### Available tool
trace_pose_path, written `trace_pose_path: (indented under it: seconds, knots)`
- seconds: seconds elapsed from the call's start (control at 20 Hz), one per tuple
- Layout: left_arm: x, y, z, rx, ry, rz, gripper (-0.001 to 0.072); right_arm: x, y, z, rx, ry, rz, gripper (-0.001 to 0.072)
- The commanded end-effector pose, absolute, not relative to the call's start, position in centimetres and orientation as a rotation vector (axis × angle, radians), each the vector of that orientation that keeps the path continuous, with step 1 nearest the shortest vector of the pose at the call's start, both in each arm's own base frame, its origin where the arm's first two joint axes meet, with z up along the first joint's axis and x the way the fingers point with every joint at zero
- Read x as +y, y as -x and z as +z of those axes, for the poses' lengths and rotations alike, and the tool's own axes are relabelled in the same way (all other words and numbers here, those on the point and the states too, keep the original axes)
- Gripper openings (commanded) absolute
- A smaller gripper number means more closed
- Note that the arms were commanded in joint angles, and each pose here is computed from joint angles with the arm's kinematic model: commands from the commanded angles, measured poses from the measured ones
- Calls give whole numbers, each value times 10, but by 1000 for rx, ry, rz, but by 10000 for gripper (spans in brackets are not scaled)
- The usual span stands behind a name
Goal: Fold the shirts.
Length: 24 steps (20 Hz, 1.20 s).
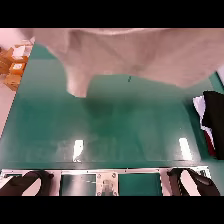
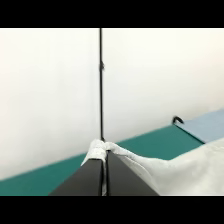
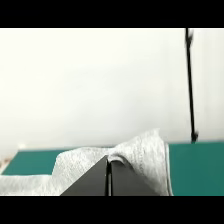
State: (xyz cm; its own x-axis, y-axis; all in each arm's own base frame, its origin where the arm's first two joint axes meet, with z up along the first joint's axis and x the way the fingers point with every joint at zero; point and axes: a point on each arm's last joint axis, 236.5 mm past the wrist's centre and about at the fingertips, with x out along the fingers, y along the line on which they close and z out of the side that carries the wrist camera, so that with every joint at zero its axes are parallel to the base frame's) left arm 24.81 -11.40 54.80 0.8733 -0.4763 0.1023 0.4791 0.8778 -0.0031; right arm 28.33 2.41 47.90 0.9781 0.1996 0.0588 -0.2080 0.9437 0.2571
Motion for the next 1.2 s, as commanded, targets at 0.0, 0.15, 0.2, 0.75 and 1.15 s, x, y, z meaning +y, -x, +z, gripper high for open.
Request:
trace_pose_path:
  seconds: [0.0,0.15,0.2,0.75,1.15]
  knots:
    - [-99,-226,565,-143,-44,-428,21,30,-244,513,-167,-228,178,13]
    - [-101,-277,499,62,7,-432,21,18,-275,474,-58,-284,173,13]
    - [-101,-297,473,137,22,-431,22,9,-293,447,4,-320,162,13]
    - [-140,-540,78,835,406,-473,22,-50,-486,25,727,-631,-22,13]
    - [-131,-572,41,876,516,-480,702,-62,-531,-15,853,-719,46,275]
